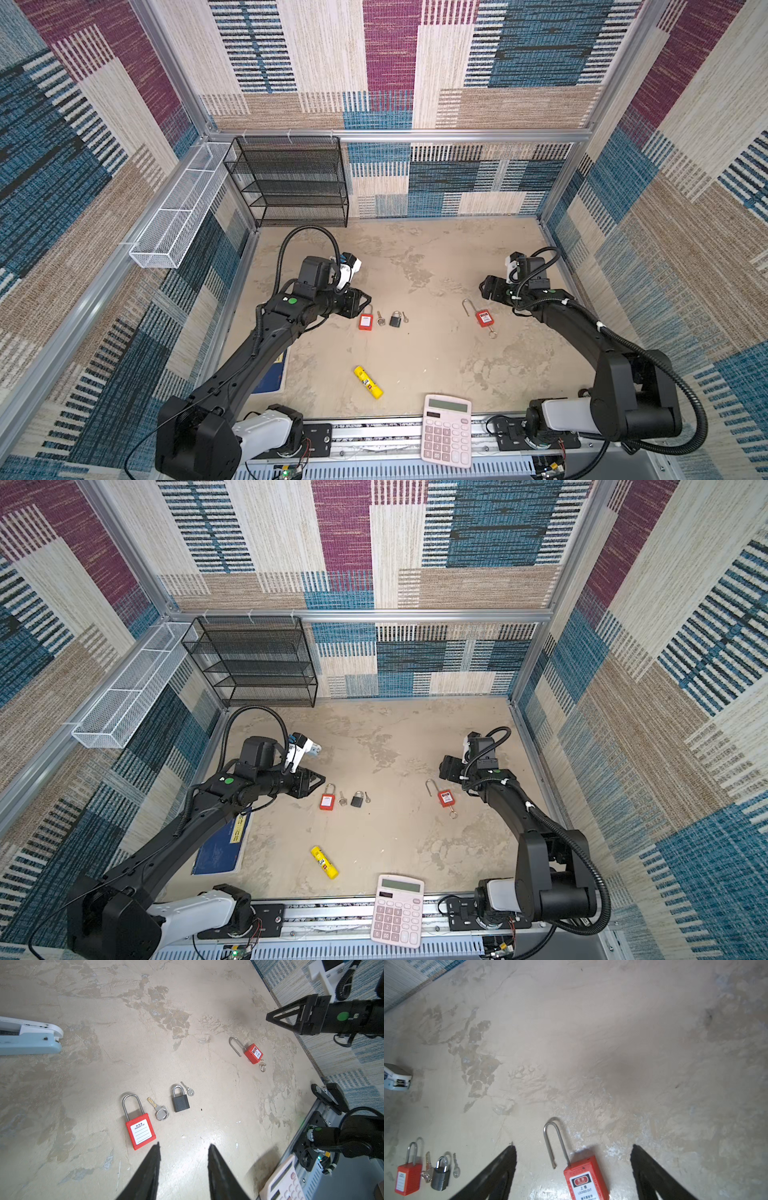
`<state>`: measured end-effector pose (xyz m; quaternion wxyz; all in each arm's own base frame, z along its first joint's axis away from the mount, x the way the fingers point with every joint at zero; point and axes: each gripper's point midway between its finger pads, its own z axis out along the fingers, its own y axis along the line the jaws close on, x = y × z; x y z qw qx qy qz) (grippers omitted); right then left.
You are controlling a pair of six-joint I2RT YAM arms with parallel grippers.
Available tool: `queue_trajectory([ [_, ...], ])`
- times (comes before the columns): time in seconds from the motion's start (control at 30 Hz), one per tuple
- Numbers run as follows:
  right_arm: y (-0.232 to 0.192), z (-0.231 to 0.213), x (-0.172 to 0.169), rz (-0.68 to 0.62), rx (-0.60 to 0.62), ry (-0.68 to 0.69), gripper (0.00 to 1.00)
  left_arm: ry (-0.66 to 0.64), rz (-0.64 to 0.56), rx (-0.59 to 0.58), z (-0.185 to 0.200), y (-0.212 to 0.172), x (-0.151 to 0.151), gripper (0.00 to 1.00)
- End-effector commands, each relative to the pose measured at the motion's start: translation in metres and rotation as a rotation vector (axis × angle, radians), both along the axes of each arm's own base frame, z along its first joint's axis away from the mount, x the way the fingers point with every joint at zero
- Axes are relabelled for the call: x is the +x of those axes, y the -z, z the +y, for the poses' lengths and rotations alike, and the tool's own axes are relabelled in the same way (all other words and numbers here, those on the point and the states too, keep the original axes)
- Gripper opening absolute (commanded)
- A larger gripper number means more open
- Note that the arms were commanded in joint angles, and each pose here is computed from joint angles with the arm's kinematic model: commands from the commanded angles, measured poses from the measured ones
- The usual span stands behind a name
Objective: Lock with the key
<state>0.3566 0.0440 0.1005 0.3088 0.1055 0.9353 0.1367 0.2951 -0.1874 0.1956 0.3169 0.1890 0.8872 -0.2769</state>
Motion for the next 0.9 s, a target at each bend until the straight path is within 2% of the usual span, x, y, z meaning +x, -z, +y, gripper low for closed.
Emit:
queue_trajectory([
  [0.0, 0.026, 0.008, -0.015, 0.101, 0.036, -0.022, 0.88, 0.011, -0.024, -0.009, -0.006, -0.007, 0.007, 0.40],
  [0.07, 0.040, 0.014, -0.020, 0.148, 0.076, -0.030, 0.87, 0.019, -0.026, -0.010, -0.010, -0.010, 0.008, 0.40],
  [0.33, 0.051, 0.050, -0.039, 0.185, 0.138, -0.086, 0.84, 0.030, -0.033, -0.003, -0.013, -0.012, 0.005, 0.40],
  [0.47, 0.055, 0.057, -0.043, 0.198, 0.122, -0.089, 0.83, 0.029, -0.033, -0.004, -0.014, -0.013, 0.004, 0.40],
  [0.6, 0.054, 0.045, -0.042, 0.184, 0.024, -0.036, 0.81, 0.035, -0.030, -0.016, -0.017, -0.015, 0.004, 0.40],
  [0.87, 0.062, 0.037, -0.040, 0.196, -0.172, -0.035, 0.72, -0.012, -0.027, -0.041, -0.020, -0.015, 0.012, 0.40],
])
